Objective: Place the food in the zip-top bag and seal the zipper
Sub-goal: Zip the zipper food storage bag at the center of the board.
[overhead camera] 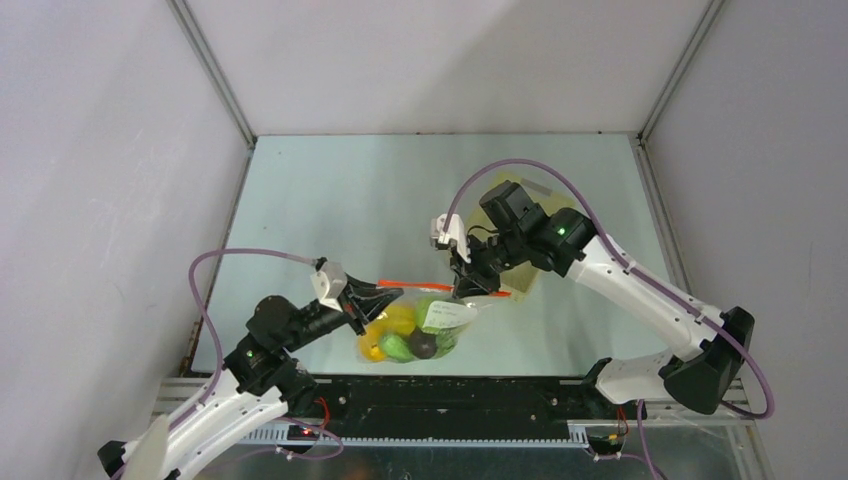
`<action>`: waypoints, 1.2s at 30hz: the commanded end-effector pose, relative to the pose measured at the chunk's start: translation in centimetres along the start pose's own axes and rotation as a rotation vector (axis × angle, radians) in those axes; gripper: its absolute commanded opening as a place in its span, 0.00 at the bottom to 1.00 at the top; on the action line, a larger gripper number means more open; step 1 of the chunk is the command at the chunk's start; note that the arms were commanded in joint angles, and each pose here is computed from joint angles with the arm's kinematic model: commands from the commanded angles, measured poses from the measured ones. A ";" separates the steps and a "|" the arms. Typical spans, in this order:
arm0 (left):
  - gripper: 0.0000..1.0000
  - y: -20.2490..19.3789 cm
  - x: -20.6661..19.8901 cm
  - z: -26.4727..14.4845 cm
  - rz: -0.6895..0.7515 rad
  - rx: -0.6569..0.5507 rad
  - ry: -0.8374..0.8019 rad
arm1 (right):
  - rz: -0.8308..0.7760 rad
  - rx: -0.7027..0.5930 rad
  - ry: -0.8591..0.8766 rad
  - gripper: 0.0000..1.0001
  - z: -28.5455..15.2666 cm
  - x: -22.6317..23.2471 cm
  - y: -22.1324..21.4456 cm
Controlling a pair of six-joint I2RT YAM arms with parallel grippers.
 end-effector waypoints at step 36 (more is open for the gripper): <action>0.00 -0.4 6.7 -4.0 -0.093 -0.153 0.589 | 0.130 -0.041 -0.286 0.00 -5.2 -3.0 -4.5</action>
Point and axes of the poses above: each gripper's point midway between its finger pads, its own z axis out along the fingers, its own x axis along the line the jaws close on, y = z × x, the point moved 4 cm from there along -z, back along the fingers, and after that the axes turned 14 degrees about z, right-handed, at the moved point
